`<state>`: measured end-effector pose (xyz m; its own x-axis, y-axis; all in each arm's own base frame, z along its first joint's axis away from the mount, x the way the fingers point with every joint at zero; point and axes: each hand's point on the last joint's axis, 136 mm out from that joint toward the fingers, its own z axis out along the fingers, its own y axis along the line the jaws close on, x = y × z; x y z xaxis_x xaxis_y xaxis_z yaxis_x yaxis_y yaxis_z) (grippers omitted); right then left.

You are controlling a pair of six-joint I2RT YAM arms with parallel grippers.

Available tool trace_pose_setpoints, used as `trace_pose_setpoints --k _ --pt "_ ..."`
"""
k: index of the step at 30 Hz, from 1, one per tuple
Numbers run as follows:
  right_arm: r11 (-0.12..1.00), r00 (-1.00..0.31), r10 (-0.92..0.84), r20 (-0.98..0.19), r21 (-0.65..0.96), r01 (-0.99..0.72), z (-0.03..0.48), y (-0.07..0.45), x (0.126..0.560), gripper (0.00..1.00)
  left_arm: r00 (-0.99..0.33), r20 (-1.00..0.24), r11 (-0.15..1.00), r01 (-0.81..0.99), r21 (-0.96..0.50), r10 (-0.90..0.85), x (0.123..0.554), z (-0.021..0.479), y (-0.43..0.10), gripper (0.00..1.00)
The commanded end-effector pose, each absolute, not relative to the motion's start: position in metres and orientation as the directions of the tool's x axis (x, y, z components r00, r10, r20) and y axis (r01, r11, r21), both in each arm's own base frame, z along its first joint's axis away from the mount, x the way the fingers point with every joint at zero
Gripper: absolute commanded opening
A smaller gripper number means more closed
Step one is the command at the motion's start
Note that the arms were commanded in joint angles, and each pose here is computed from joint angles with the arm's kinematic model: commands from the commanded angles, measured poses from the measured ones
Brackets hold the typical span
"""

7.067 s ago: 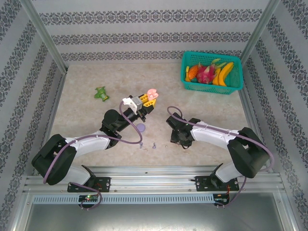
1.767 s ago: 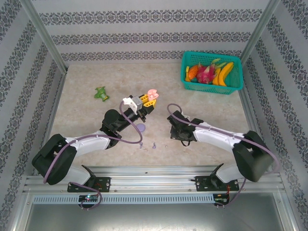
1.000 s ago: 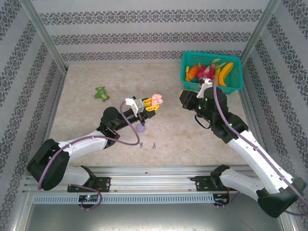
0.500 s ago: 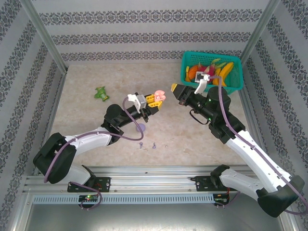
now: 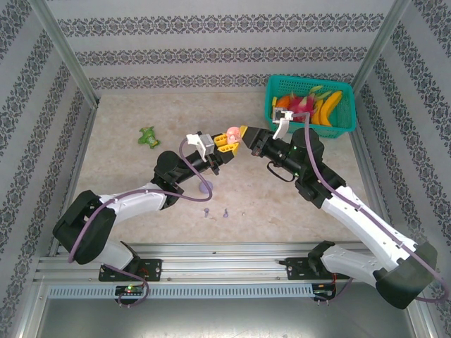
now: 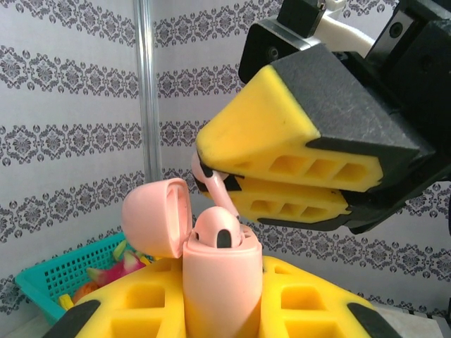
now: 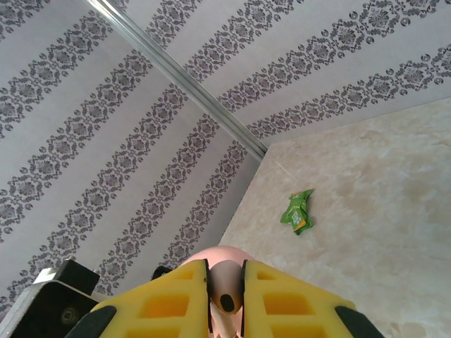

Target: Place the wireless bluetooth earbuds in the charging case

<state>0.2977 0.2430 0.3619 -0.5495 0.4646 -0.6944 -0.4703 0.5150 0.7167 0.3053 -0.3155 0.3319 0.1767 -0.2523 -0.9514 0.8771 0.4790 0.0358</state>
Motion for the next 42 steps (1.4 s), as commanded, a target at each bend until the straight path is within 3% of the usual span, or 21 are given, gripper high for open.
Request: trace_pose_setpoints --k 1,27,33,42 --pt "0.484 -0.540 0.478 -0.692 0.721 -0.496 0.369 0.248 0.295 0.14 0.238 -0.917 0.477 0.877 0.061 -0.320 0.300 0.360 -0.314 0.00" --pt "0.541 -0.562 0.338 -0.755 0.645 -0.540 0.339 0.259 0.280 0.13 0.239 -0.914 0.483 0.874 0.056 -0.327 0.303 0.365 -0.315 0.00" --pt "0.574 -0.536 0.390 -0.749 0.653 -0.494 0.341 0.242 0.288 0.40 0.235 -0.916 0.480 0.876 0.055 -0.325 0.303 0.365 -0.315 0.00" --pt "0.577 -0.476 0.474 -0.741 0.669 -0.468 0.379 0.210 0.295 0.58 0.212 -0.926 0.478 0.877 0.040 -0.311 0.303 0.353 -0.316 0.00"
